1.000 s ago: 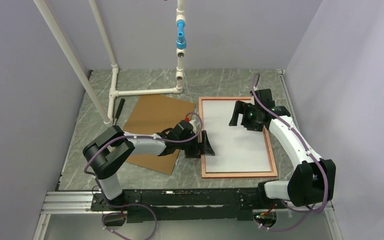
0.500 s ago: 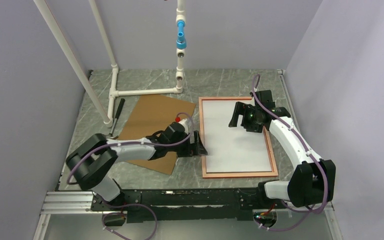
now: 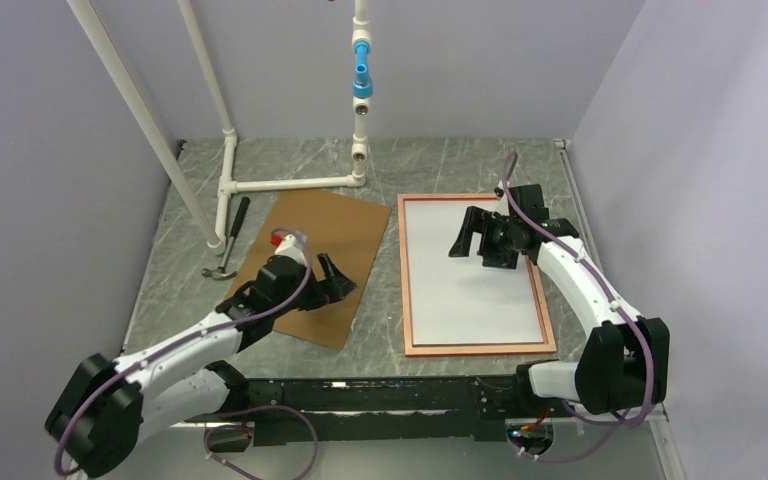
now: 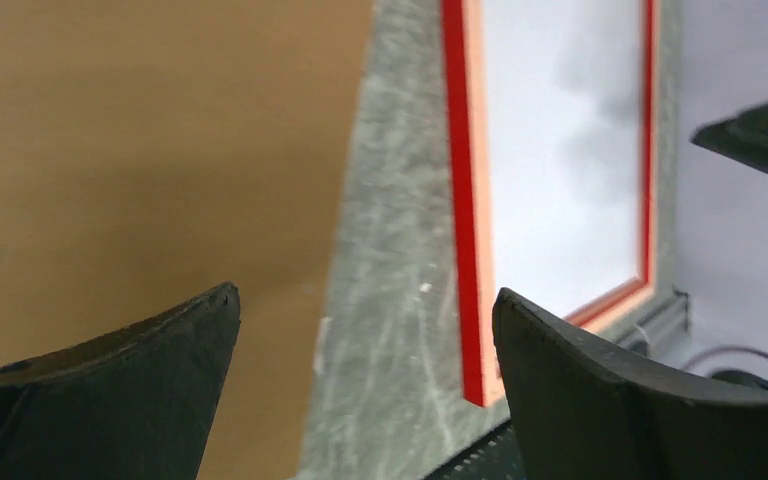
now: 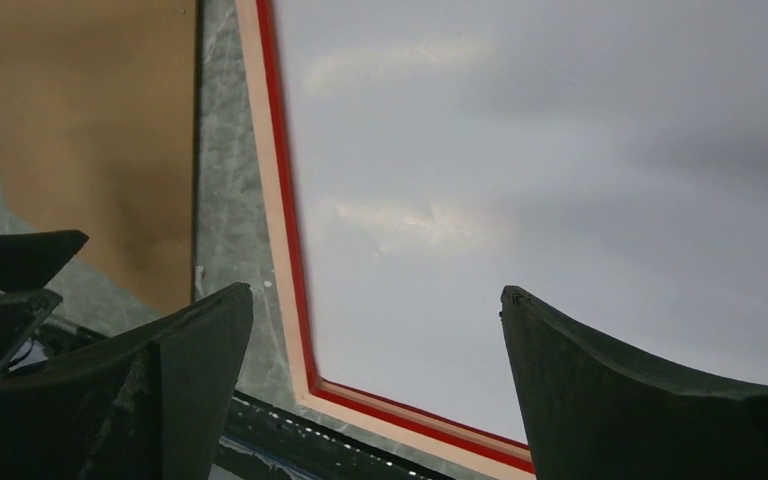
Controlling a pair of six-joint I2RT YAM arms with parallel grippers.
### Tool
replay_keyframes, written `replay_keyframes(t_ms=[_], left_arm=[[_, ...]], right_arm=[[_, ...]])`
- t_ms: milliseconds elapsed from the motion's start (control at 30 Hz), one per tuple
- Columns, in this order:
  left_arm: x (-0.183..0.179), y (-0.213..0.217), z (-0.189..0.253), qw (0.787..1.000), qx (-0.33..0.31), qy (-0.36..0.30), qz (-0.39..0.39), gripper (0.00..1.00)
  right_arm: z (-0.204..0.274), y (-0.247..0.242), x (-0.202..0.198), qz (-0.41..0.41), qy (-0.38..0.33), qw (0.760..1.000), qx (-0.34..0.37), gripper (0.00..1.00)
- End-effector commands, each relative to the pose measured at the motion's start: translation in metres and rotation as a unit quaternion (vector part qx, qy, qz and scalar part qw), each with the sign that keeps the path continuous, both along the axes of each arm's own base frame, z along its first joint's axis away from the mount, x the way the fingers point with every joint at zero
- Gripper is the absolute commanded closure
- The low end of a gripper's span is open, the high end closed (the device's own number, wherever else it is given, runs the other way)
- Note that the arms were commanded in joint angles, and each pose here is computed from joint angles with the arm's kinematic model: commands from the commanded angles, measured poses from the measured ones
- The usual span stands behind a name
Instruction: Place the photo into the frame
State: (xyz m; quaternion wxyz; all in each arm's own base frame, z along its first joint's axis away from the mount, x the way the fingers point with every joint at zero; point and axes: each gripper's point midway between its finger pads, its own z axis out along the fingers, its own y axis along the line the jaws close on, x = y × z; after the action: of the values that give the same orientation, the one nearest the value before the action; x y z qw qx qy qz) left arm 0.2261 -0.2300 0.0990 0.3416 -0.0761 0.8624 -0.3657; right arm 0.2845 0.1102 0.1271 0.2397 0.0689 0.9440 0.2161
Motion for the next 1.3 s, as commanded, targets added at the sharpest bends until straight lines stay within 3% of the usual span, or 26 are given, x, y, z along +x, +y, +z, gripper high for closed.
replay_keyframes(t_ms=[0, 300, 600, 767, 1033, 1267], left_arm=[[0.008, 0.049, -0.001, 0.995, 0.064, -0.026, 0.074, 0.01], [0.005, 0.13, 0.001, 0.964, 0.183, -0.04, 0.188, 0.01], [0.004, 0.16, 0.001, 0.938, 0.273, -0.01, 0.211, 0.01], [0.009, 0.168, 0.0, 0.926, 0.314, 0.019, 0.209, 0.01], [0.018, 0.167, -0.003, 0.939, 0.282, 0.052, 0.19, 0.0], [0.016, 0.152, 0.008, 0.958, 0.227, 0.071, 0.16, 0.01]], right_arm=[[0.007, 0.014, 0.007, 0.009, -0.018, 0.999, 0.044, 0.04], [-0.003, 0.051, 0.004, 0.024, 0.005, 0.991, 0.129, 0.0], [0.0, 0.119, -0.003, 0.081, 0.005, 0.99, 0.113, 0.0], [0.001, 0.151, -0.01, 0.12, -0.004, 0.99, 0.07, 0.0], [-0.015, 0.203, -0.042, 0.206, -0.064, 0.975, -0.058, 0.01], [-0.029, 0.252, -0.076, 0.278, -0.133, 0.939, -0.15, 0.01]])
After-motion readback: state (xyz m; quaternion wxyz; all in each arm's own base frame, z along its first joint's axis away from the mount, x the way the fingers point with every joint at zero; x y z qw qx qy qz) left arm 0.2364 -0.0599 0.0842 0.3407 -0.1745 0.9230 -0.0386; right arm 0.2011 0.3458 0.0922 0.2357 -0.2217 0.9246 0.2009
